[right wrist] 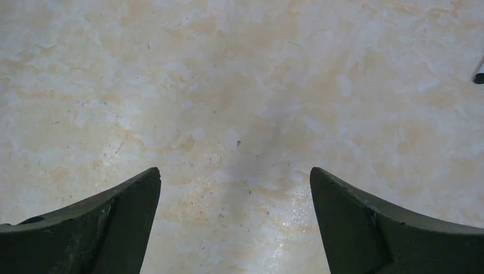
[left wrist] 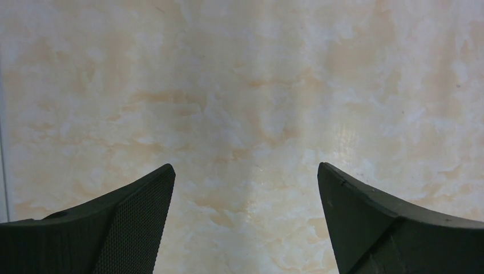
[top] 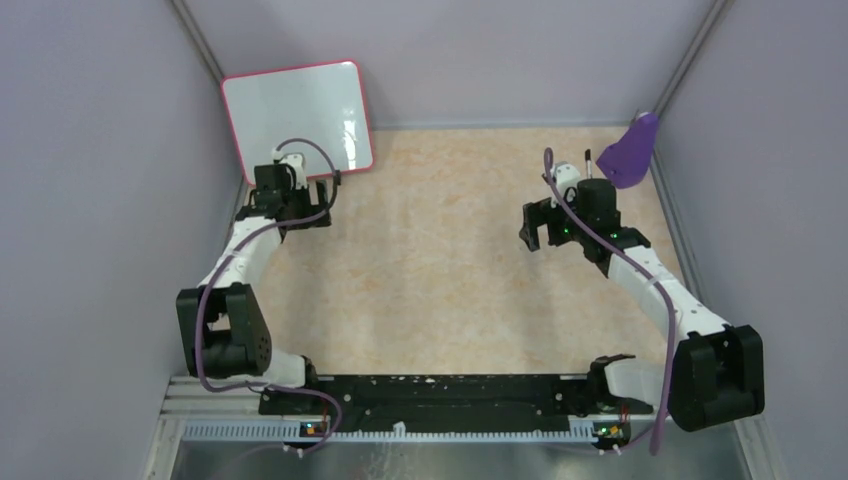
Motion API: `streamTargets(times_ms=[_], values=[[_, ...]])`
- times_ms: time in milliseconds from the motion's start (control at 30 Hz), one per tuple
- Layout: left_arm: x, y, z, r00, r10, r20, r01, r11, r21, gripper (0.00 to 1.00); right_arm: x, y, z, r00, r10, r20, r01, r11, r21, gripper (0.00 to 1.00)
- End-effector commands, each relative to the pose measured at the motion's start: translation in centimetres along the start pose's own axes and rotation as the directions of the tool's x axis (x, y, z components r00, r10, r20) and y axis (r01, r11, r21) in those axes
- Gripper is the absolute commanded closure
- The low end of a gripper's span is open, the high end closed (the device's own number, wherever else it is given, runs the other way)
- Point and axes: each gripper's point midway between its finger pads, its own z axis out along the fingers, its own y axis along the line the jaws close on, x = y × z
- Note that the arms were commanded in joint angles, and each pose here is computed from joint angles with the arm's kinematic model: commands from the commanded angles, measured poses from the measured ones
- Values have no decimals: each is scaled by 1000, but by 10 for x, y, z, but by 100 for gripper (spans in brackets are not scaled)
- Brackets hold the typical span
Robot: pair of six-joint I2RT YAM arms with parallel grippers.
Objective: Write a sentence on the whiteboard
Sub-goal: Move the whiteboard to the center of the board.
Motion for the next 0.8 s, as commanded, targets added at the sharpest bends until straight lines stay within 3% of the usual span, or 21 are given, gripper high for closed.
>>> streamTargets(times_ms=[0,133,400,767], values=[[-55,24,11,991,19,133,-1,991,-131,1,-16,2,-5,998,-11,67,12,1000,-8,1],[-75,47,36,993,44,106,-20,977,-214,2,-13,4,-5,998,-17,58,19,1000,-22,1],[-83,92,94,998,-10,65,24,975,-223,15,-13,12,-9,997,-22,70,26,998,-59,1],[-88,127,133,994,11,108,11,979,-202,29,-12,19,-9,997,-37,74,44,994,-103,1]])
